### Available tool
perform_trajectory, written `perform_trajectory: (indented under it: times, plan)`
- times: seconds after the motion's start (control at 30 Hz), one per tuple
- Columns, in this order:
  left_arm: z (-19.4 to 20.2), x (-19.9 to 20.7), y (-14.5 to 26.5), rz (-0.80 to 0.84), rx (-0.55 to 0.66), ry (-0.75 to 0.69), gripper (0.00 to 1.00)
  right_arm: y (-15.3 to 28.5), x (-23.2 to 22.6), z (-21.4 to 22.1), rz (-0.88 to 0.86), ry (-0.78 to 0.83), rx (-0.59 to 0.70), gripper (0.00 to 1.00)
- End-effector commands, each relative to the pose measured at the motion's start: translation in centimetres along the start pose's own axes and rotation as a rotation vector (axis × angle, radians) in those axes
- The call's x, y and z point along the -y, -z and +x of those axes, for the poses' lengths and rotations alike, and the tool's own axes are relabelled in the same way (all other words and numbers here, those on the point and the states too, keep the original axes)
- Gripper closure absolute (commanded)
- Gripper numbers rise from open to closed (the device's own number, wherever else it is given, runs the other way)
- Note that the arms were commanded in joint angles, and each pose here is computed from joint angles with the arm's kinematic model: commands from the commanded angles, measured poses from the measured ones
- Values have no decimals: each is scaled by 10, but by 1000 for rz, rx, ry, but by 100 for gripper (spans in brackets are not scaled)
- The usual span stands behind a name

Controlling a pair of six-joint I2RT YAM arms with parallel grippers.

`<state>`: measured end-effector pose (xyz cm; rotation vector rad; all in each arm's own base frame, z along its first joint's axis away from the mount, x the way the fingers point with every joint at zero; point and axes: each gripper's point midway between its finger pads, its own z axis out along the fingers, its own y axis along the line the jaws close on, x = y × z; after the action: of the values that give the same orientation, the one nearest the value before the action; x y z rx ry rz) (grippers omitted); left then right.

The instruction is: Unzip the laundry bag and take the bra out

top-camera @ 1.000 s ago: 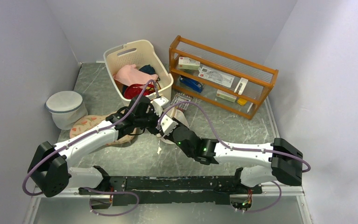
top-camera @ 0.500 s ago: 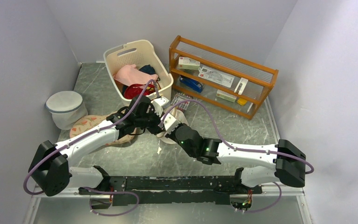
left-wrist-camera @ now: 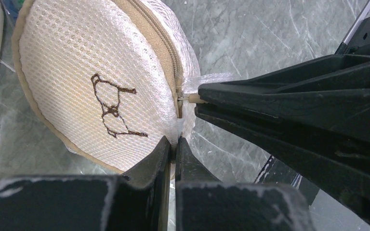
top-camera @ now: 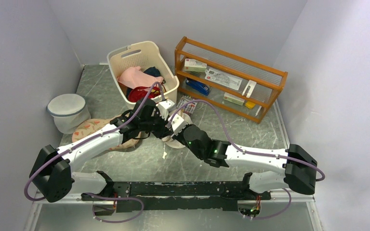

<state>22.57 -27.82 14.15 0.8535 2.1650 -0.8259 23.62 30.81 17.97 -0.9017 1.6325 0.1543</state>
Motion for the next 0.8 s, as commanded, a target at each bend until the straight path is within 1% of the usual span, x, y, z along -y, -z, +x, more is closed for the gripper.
perform_trajectory:
  times: [0.0, 0.33, 0.4, 0.5, 0.6, 0.77]
  plan:
    - [-12, 8, 1, 47, 24, -3, 93, -2, 6, -5, 8, -30, 22, 96]
    - [-12, 8, 1, 51, 23, -4, 93, -4, 2, -2, -12, -41, 19, 95]
    - [-13, 9, 1, 50, 24, -6, 93, -4, 2, -2, -14, -39, 17, 100]
    - [-11, 4, 0, 28, 20, -9, 93, -2, 13, -3, 28, -55, 18, 100]
    - [-10, 3, 0, 20, 12, -10, 93, 0, 32, -3, 60, -121, 29, 100]
    - [-9, -2, 0, -4, 0, -13, 93, -2, 61, 5, 63, -277, 32, 100]
